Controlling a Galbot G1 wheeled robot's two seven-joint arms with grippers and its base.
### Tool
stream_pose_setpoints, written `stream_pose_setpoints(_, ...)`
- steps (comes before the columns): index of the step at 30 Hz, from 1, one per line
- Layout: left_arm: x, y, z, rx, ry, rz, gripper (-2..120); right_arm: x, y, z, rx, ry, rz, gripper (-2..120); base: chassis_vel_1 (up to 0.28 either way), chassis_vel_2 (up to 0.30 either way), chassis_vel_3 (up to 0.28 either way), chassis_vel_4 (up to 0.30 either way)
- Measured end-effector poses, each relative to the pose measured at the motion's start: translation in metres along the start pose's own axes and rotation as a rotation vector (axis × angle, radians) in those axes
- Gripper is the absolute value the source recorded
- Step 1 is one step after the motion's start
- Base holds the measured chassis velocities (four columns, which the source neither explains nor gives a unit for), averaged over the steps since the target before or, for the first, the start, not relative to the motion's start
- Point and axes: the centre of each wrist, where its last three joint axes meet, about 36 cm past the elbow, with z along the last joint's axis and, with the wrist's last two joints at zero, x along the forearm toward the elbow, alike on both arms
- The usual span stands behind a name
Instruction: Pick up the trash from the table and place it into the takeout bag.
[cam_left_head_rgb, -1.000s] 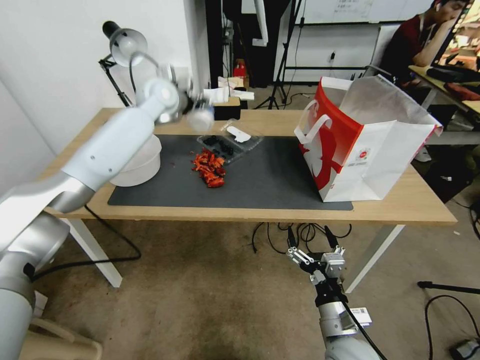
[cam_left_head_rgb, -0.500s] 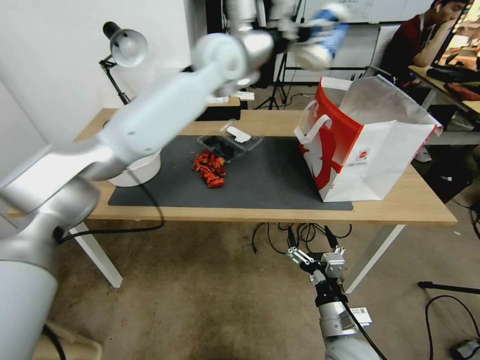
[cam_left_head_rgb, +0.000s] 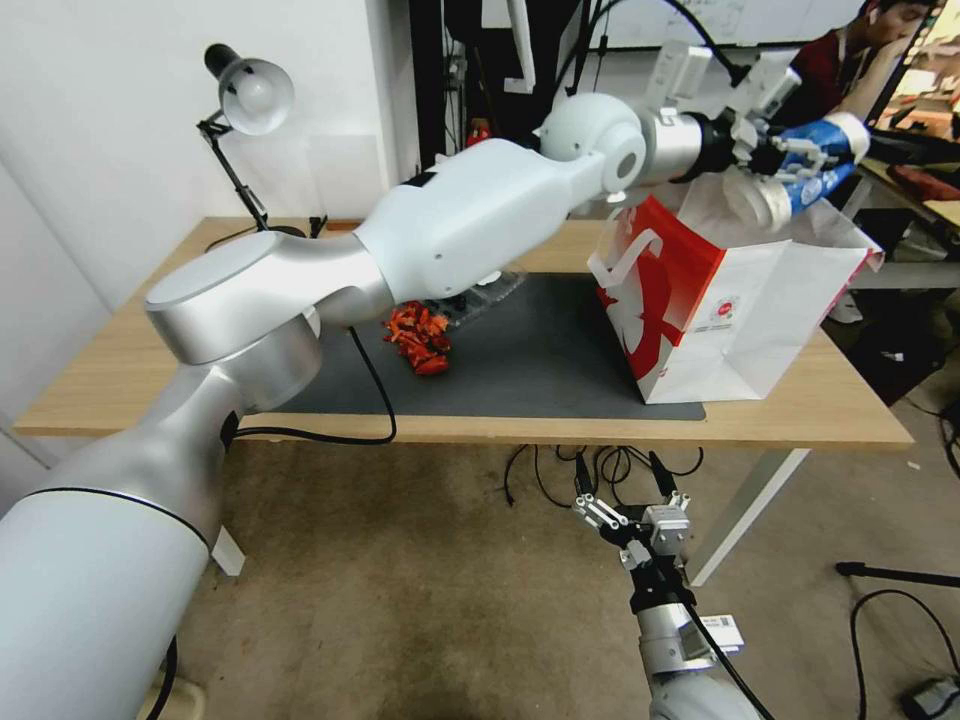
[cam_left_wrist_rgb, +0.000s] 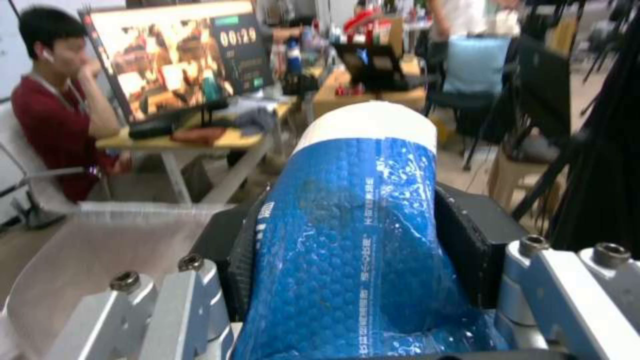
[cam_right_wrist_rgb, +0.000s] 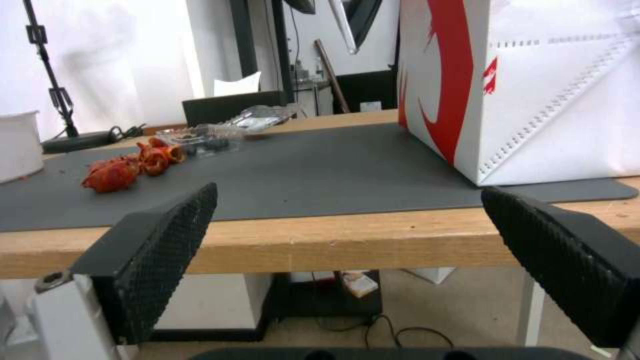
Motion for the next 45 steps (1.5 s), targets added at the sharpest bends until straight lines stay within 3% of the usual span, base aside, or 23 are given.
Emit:
stream_pose_setpoints(4, -0.001, -0.002, 0.007, -0.004, 0.016, -0.018, 57, 0.0, 0.0, 0.0, 0.0, 0.0, 0.0, 100, 0.0, 0.0, 0.0, 0.0)
stream_pose_setpoints(11, 0.003, -0.001, 0.002, 0.002, -0.008, -0.056, 80, 0.0, 0.0, 0.0, 0.0, 0.0, 0.0, 100, 0.0, 0.0, 0.0, 0.0)
stream_pose_setpoints(14, 0.012, 0.004, -0.009, 0.006, -0.054, -0.083, 97, 0.0, 0.0, 0.0, 0.0, 0.0, 0.0, 100, 0.0, 0.0, 0.0, 0.0)
stream_pose_setpoints(17, 0.018, 0.005, -0.014, 0.008, -0.082, -0.115, 99, 0.0, 0.0, 0.0, 0.0, 0.0, 0.0, 100, 0.0, 0.0, 0.0, 0.0)
stream_pose_setpoints(22, 0.051, 0.007, -0.015, 0.003, -0.153, -0.193, 100, 0.0, 0.0, 0.0, 0.0, 0.0, 0.0, 100, 0.0, 0.0, 0.0, 0.0)
stream_pose_setpoints(24, 0.087, 0.004, -0.006, -0.018, -0.187, -0.245, 100, 0.0, 0.0, 0.0, 0.0, 0.0, 0.0, 100, 0.0, 0.0, 0.0, 0.0)
stream_pose_setpoints(25, 0.116, 0.004, 0.007, -0.052, -0.209, -0.279, 100, 0.0, 0.0, 0.0, 0.0, 0.0, 0.0, 100, 0.0, 0.0, 0.0, 0.0)
stream_pose_setpoints(27, 0.133, 0.004, 0.018, -0.078, -0.228, -0.297, 100, 0.0, 0.0, 0.0, 0.0, 0.0, 0.0, 100, 0.0, 0.0, 0.0, 0.0)
stream_pose_setpoints(28, 0.16, 0.006, 0.04, -0.1, -0.272, -0.324, 100, 0.0, 0.0, 0.0, 0.0, 0.0, 0.0, 100, 0.0, 0.0, 0.0, 0.0)
stream_pose_setpoints(29, 0.16, 0.006, 0.04, -0.1, -0.272, -0.324, 100, 0.0, 0.0, 0.0, 0.0, 0.0, 0.0, 100, 0.0, 0.0, 0.0, 0.0)
stream_pose_setpoints(32, 0.218, -0.003, 0.105, -0.06, -0.362, -0.418, 100, 0.0, 0.0, 0.0, 0.0, 0.0, 0.0, 100, 0.0, 0.0, 0.0, 0.0)
stream_pose_setpoints(33, 0.218, -0.003, 0.105, -0.06, -0.362, -0.418, 100, 0.0, 0.0, 0.0, 0.0, 0.0, 0.0, 100, 0.0, 0.0, 0.0, 0.0)
stream_pose_setpoints(34, 0.242, -0.01, 0.129, -0.046, -0.381, -0.462, 100, 0.0, 0.0, 0.0, 0.0, 0.0, 0.0, 100, 0.0, 0.0, 0.0, 0.0)
stream_pose_setpoints(37, 0.297, -0.034, 0.18, -0.064, -0.412, -0.559, 100, 0.0, 0.0, 0.0, 0.0, 0.0, 0.0, 100, 0.0, 0.0, 0.0, 0.0)
stream_pose_setpoints(38, 0.297, -0.034, 0.18, -0.064, -0.412, -0.559, 100, 0.0, 0.0, 0.0, 0.0, 0.0, 0.0, 100, 0.0, 0.0, 0.0, 0.0)
stream_pose_setpoints(41, 0.333, -0.072, 0.226, -0.069, -0.441, -0.637, 100, 0.0, 0.0, 0.0, 0.0, 0.0, 0.0, 100, 0.0, 0.0, 0.0, 0.0)
stream_pose_setpoints(42, 0.333, -0.072, 0.226, -0.069, -0.441, -0.637, 100, 0.0, 0.0, 0.0, 0.0, 0.0, 0.0, 100, 0.0, 0.0, 0.0, 0.0)
stream_pose_setpoints(45, 0.353, -0.105, 0.262, -0.088, -0.456, -0.722, 100, 0.0, 0.0, 0.0, 0.0, 0.0, 0.0, 100, 0.0, 0.0, 0.0, 0.0)
